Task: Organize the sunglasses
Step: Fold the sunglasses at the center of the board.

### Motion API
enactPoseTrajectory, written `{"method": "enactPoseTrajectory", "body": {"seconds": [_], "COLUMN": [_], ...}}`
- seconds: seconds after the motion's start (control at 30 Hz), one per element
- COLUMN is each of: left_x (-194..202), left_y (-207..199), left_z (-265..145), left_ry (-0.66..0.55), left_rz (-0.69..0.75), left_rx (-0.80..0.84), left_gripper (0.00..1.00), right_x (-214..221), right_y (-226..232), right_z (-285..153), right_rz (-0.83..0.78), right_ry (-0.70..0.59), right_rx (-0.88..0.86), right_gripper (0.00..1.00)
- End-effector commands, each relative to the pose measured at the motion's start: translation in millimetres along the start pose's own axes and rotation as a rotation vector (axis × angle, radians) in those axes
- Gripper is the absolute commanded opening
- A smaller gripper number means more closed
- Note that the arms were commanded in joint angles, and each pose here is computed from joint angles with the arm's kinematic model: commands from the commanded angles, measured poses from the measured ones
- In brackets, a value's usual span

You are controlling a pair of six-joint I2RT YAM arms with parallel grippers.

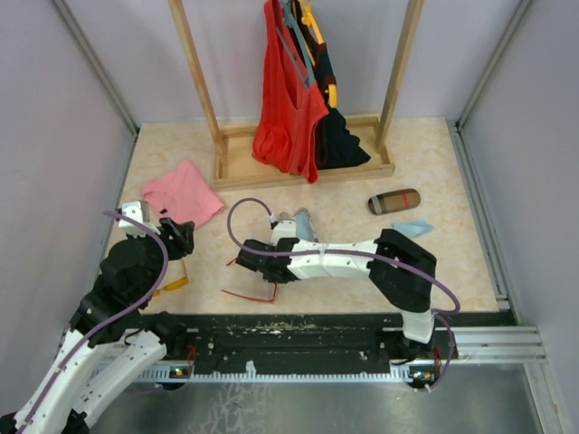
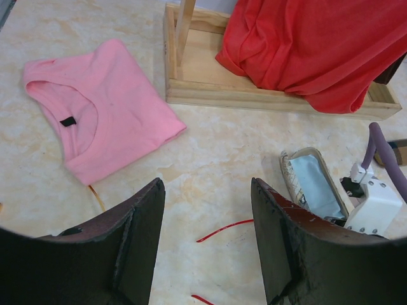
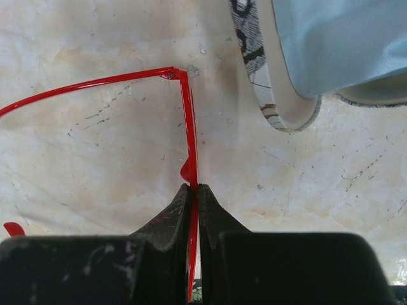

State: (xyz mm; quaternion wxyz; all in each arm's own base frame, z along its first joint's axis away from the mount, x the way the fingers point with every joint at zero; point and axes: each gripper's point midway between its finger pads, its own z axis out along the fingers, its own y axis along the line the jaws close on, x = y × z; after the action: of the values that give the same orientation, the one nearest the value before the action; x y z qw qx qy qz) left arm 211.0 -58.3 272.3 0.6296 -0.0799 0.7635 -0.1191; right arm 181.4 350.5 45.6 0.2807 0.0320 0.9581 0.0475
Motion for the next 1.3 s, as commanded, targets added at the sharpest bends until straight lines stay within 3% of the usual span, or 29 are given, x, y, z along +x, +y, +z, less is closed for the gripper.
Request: {"method": "enactPoseTrajectory", "body": {"seconds": [0.0, 0.17, 0.37, 0.63, 0.9, 1.1, 1.27], "left_x": [-2.4, -1.3, -2.0, -2.0, -2.4, -3.2, -4.2], "left_y": [-1.1, -0.9, -0.6, -0.9, -0.6, -0.2, -0.1], "left_z": [1.8, 2.3, 2.2, 1.9, 1.9, 1.5, 0.3], "left_ry": [-0.012, -0.008, -0.011, -0.011, -0.013, -0.016, -0.018], "left_rz": [0.001, 0.004, 0.002, 0.003, 0.000, -0.001, -0.003], "left_rx": [0.003, 0.002, 0.000, 0.002, 0.000, -0.001, 0.001], "left_gripper": [0.63, 0.63, 0.63, 0.63, 0.63, 0.63, 0.63], "right_x": [-13.8, -18.4, -17.6, -12.9, -12.0, -20.1, -38.6], "right_y": [23.5, 27.4, 29.2, 31.2, 34.0, 34.1, 33.0], "right_z": [-5.3, -2.2, -2.6, -2.3, -2.9, -10.0, -22.8], "right_rz": [-0.077, -0.167, -0.169, -0.161, -0.156, -0.134, -0.132], "right_ry": [-0.046, -0.049, -0.036, -0.014, -0.005, -0.033, -0.086], "right_rx": [-0.053, -0.012, -0.002, -0.009, -0.017, -0.032, -0.067], "right_gripper": [0.03, 0.08, 0.19, 0.21, 0.13, 0.01, 0.00]}}
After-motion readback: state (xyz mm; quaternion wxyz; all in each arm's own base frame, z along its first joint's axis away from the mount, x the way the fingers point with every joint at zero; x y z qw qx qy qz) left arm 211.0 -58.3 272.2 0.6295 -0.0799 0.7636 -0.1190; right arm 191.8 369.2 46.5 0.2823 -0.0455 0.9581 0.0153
